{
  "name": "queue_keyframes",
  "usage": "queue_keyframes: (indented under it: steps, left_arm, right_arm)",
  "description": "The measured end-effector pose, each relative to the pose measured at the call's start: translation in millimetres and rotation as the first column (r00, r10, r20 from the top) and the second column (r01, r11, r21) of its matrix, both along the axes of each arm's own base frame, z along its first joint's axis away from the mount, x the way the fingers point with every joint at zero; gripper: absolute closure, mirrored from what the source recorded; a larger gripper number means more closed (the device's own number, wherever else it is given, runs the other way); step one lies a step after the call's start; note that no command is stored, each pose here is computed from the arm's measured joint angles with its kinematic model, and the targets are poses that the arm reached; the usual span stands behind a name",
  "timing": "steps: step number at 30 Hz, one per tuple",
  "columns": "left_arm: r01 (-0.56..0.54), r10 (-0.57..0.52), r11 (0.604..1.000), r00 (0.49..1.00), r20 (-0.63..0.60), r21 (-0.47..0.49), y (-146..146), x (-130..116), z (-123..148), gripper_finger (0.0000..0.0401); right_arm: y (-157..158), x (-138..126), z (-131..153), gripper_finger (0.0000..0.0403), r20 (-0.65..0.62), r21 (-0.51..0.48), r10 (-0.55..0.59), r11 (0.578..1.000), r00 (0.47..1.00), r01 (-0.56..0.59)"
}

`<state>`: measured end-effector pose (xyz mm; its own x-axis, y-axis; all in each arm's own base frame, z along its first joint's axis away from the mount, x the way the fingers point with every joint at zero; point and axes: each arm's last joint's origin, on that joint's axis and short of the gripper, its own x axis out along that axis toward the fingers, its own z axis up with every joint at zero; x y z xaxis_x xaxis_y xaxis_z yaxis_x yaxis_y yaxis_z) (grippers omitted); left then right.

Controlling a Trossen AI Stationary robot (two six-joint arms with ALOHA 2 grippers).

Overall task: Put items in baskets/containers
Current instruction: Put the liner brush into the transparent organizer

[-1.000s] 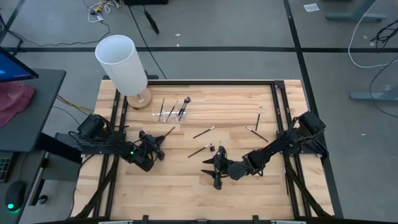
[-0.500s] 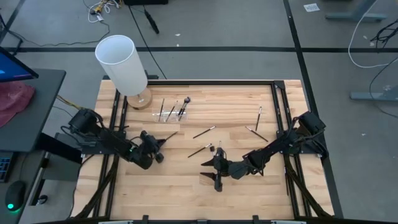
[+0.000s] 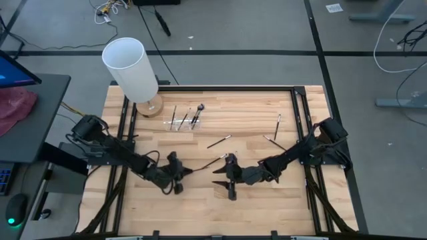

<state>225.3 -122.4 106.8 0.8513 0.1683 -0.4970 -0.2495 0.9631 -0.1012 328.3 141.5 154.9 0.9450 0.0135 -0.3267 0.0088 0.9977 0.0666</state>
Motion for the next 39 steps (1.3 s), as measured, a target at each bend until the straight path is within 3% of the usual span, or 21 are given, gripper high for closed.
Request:
queue_keyframes:
  steps: [14,26,39]
  left_arm:
    - [0.1,-0.093,0.993,0.991,-0.1,0.062,-22.7,49.1,52.5,0.0383]
    - [0.122,-0.111,0.988,0.986,-0.124,0.09,-24.3,69.0,82.8,0.0381]
    - [0.147,-0.135,0.986,0.98,-0.147,0.073,-23.3,69.2,82.0,0.0377]
  right_arm:
    - [-18.5,5.6,-5.9,0.0218,-0.071,-0.046,0.024,0.999,0.997,-0.027]
    - [-16.8,11.5,-25.9,0.0219,-0.129,-0.021,0.053,0.998,0.99,-0.056]
    - [-14.7,14.8,-24.8,0.0307,-0.077,-0.003,0.04,0.999,0.996,-0.04]
